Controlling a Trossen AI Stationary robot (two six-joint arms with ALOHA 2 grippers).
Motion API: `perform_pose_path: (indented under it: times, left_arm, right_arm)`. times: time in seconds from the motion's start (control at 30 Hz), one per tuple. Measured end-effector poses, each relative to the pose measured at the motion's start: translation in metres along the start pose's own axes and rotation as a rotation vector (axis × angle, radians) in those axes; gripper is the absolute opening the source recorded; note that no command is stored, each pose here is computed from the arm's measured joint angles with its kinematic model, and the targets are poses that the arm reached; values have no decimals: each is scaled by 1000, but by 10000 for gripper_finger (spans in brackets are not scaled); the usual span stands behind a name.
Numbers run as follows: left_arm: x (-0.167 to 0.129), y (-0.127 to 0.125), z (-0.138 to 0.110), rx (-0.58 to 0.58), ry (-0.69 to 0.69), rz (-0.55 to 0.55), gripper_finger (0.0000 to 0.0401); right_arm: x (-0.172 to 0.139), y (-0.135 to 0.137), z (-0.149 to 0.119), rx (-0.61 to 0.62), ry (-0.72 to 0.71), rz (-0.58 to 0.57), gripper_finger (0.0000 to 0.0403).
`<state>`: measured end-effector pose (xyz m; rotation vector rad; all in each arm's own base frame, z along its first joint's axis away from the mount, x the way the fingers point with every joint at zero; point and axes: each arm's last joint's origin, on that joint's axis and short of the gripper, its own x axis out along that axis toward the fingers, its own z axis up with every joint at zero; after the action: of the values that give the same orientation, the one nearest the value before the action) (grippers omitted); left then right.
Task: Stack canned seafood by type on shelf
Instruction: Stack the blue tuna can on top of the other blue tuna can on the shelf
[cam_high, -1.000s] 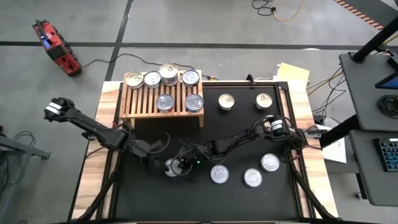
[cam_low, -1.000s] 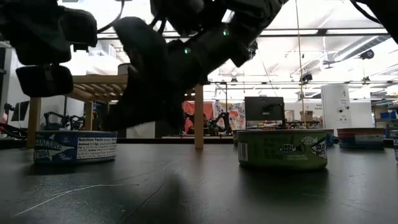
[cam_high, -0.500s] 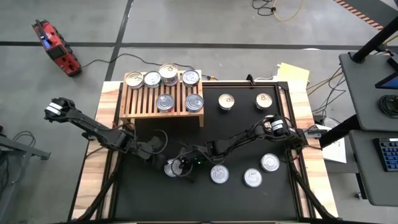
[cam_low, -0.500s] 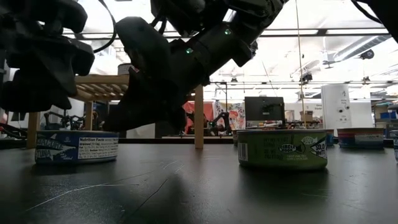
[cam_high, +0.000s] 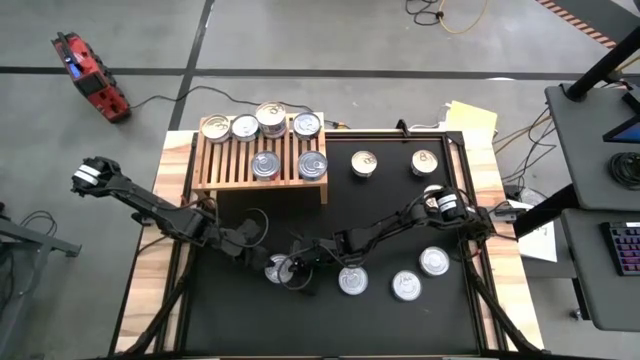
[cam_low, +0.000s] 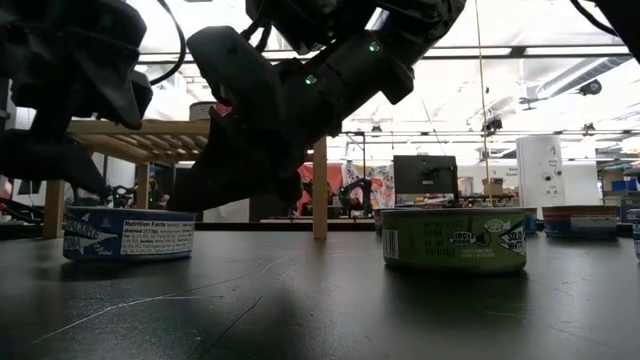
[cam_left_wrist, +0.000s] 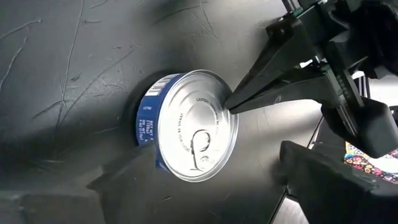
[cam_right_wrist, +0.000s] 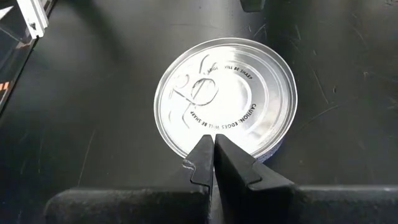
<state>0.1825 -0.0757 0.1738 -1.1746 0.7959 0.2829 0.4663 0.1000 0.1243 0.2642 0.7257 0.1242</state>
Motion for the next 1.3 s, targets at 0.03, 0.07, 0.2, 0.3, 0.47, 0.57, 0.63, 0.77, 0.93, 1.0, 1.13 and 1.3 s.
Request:
perform_pose_path:
  times: [0.03,0.07,0.2,0.3,0.47,0.57,0.63,0.77,0.93,1.0,1.13,1.3]
  left_arm:
    - [0,0,0,-5,0,2,334]
    - [0,0,0,-9,0,2,338]
    - [0,1,0,-24,-1,9,343]
    - [0,1,0,-39,-9,12,343]
    - [0,4,0,-69,-14,40,343]
    - [0,8,0,-87,-13,72,343]
    - [0,8,0,-88,-13,70,343]
    - [0,7,-1,-87,-12,65,343]
    - [1,7,-2,-83,-11,42,343]
    - [1,2,-1,-76,-18,-3,343]
    - [0,-6,0,-51,-26,-53,343]
    - [-2,-11,-4,-26,2,-72,343]
  right_arm:
    - [0,0,0,0,0,0,9]
    - [0,0,0,-4,1,0,9]
    - [0,1,-1,-16,5,0,9]
    - [0,1,-2,-17,7,1,9]
    - [1,1,-2,-17,9,3,9]
    - [1,1,-2,-18,11,4,9]
    - [1,2,-3,-26,13,7,9]
    - [1,4,-5,-36,23,13,9]
    - [4,2,-12,-46,56,1,9]
    - [4,2,-11,-43,47,0,9]
    - [4,1,-11,-40,43,-2,9]
    - [4,2,-10,-38,38,-5,9]
